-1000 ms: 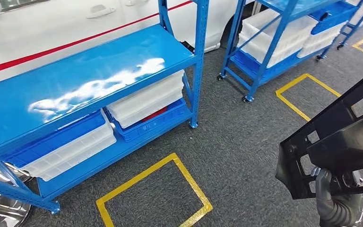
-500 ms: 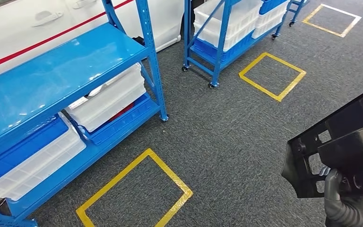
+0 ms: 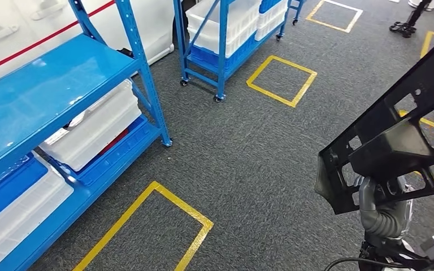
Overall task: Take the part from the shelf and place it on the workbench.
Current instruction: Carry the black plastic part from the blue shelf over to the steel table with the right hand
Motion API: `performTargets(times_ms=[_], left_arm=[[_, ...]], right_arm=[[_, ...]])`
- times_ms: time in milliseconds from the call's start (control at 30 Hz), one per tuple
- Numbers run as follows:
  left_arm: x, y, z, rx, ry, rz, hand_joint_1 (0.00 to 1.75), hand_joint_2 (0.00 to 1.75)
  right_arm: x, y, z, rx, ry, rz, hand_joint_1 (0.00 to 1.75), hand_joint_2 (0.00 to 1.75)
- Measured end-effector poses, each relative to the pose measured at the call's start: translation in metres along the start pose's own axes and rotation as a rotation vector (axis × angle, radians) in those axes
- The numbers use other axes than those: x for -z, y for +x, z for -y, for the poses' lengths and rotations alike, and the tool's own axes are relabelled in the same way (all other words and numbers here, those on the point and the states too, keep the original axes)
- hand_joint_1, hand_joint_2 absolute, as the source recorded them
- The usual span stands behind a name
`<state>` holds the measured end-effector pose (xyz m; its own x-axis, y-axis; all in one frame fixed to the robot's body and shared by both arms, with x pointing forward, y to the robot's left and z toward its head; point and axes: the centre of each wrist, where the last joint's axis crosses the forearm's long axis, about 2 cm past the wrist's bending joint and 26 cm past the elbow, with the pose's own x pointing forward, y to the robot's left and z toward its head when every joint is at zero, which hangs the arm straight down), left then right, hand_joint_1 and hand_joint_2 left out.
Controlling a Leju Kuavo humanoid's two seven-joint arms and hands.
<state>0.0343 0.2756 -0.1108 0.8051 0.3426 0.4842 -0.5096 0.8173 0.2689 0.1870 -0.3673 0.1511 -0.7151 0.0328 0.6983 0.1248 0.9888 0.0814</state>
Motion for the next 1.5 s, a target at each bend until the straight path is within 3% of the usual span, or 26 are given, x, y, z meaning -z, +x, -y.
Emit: performTargets(times_ms=[533,1500], left_arm=[[-0.007,-0.008,0.008,-0.029,-0.087,-0.055,0.0,0.0],[-0.012,-0.012,0.016,0.016,-0.189,-0.052,0.0,0.0]], right_arm=[[-0.013,-0.004,-0.006,-0.011,0.053,-0.062,1.75,1.75],[-0.036,0.015,0.006,-0.015,0.031,-0.103,1.75,1.75]])
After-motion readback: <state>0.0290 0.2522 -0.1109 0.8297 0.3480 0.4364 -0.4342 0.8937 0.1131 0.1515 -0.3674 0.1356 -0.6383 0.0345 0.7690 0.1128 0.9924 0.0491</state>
